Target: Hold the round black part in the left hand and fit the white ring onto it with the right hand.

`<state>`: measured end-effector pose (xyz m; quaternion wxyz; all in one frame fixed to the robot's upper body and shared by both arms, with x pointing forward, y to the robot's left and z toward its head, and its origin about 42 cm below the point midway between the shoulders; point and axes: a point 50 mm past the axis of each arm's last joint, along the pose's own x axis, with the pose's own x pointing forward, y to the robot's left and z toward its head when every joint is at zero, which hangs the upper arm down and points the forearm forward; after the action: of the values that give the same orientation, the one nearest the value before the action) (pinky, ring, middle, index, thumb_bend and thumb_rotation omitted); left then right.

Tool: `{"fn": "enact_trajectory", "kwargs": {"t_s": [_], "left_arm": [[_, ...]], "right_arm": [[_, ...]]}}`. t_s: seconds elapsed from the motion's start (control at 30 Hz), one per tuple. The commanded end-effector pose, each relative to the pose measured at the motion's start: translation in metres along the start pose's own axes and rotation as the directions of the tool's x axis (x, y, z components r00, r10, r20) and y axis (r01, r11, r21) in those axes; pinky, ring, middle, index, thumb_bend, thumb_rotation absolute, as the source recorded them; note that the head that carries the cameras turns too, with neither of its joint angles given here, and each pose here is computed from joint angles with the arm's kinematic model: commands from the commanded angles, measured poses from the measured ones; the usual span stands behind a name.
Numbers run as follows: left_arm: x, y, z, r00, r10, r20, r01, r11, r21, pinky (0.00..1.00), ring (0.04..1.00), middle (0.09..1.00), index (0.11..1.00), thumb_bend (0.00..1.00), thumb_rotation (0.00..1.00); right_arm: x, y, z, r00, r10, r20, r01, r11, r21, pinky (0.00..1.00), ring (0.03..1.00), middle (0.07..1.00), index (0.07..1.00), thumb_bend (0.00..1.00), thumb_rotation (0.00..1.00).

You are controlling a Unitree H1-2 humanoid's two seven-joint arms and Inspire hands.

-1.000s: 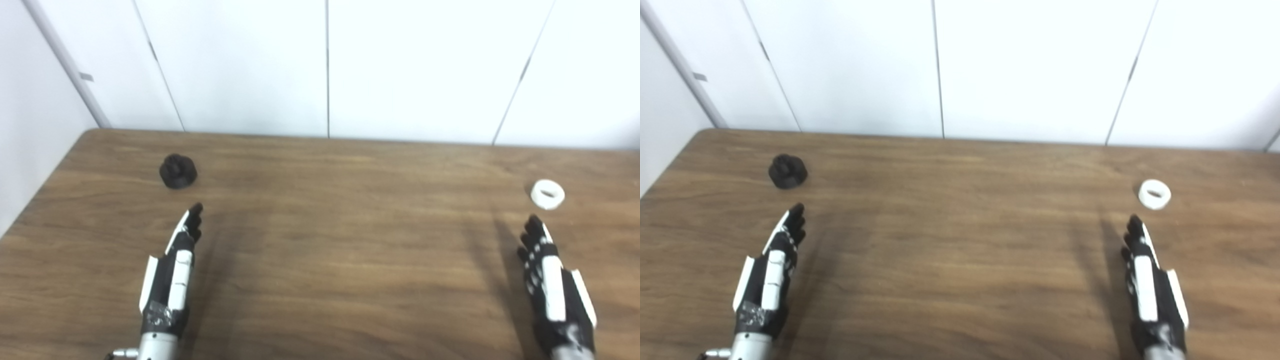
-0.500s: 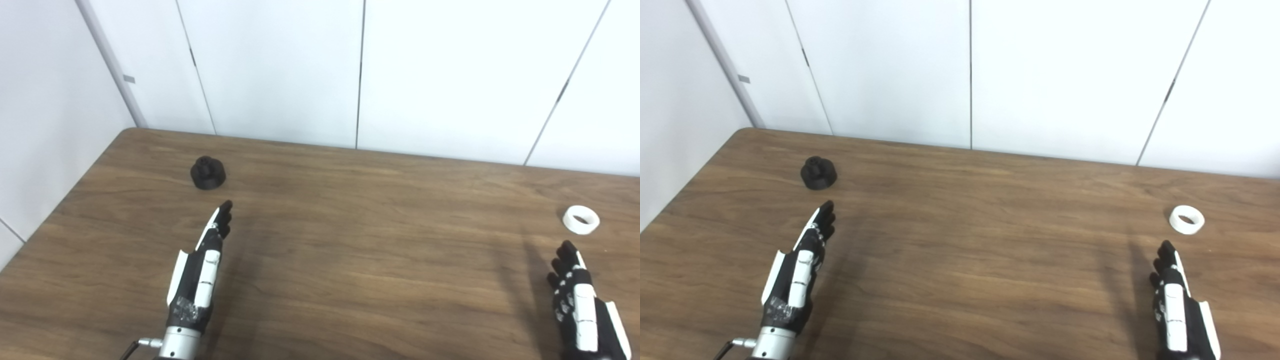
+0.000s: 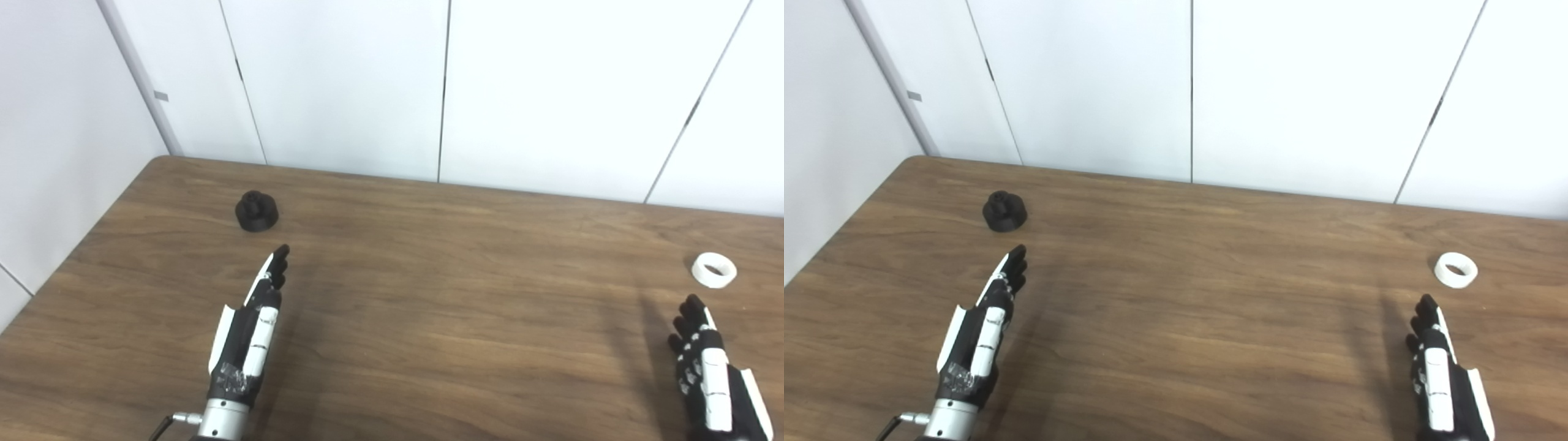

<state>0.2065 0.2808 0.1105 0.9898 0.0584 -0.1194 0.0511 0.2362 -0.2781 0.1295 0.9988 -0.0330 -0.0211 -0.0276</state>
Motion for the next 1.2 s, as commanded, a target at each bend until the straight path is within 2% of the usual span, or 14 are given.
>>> {"fn": "enact_trajectory", "kwargs": {"t_s": [0.0, 0.37, 0.63, 0.87, 1.07, 1.13, 1.17], "left_arm": [[-0.013, -0.022, -0.018, 0.998, 0.013, -0.058, -0.016, 0.998, -0.058, 1.00, 1.000, 1.000, 0.975, 0.49, 0.95], [-0.013, -0.024, -0.025, 0.999, 0.010, -0.051, -0.012, 0.999, -0.045, 1.00, 1.000, 1.000, 0.975, 0.49, 0.93], [-0.014, -0.027, -0.029, 0.998, -0.001, -0.062, -0.002, 0.999, -0.053, 1.00, 1.000, 1.000, 0.976, 0.48, 0.91], [-0.015, -0.029, -0.030, 0.997, 0.004, -0.075, -0.008, 0.998, -0.057, 1.00, 1.000, 1.000, 0.968, 0.47, 0.88], [-0.014, -0.029, -0.028, 0.997, 0.009, -0.077, -0.011, 1.000, -0.028, 1.00, 1.000, 1.000, 0.970, 0.46, 0.86], [-0.015, -0.027, -0.028, 0.996, 0.007, -0.092, -0.007, 1.000, 0.005, 1.00, 1.000, 1.000, 0.967, 0.51, 0.85], [-0.015, -0.027, -0.027, 0.995, 0.009, -0.099, -0.007, 1.000, 0.028, 1.00, 1.000, 1.000, 0.962, 0.56, 0.81]], "right_arm": [[0.000, -0.003, 0.014, 0.998, 0.015, 0.066, -0.013, 1.000, -0.024, 1.00, 1.000, 1.000, 0.995, 0.38, 1.00], [0.001, -0.004, 0.008, 0.998, 0.002, 0.067, -0.001, 1.000, -0.022, 1.00, 0.997, 0.990, 0.986, 0.34, 1.00], [0.004, -0.007, 0.000, 0.998, -0.008, 0.055, 0.010, 0.999, -0.048, 1.00, 0.976, 0.956, 0.946, 0.42, 1.00], [0.005, -0.008, -0.003, 0.999, -0.002, 0.047, 0.005, 0.999, -0.051, 0.97, 0.959, 0.946, 0.932, 0.46, 0.96], [0.005, -0.007, -0.002, 0.999, -0.007, 0.049, 0.011, 0.997, -0.081, 0.87, 0.931, 0.920, 0.900, 0.52, 0.94], [0.005, -0.007, -0.001, 0.999, -0.006, 0.045, 0.010, 0.997, -0.077, 0.87, 0.933, 0.921, 0.900, 0.54, 0.92], [0.004, -0.007, -0.001, 0.999, -0.006, 0.044, 0.010, 0.997, -0.079, 0.88, 0.939, 0.925, 0.901, 0.55, 0.91]]}}
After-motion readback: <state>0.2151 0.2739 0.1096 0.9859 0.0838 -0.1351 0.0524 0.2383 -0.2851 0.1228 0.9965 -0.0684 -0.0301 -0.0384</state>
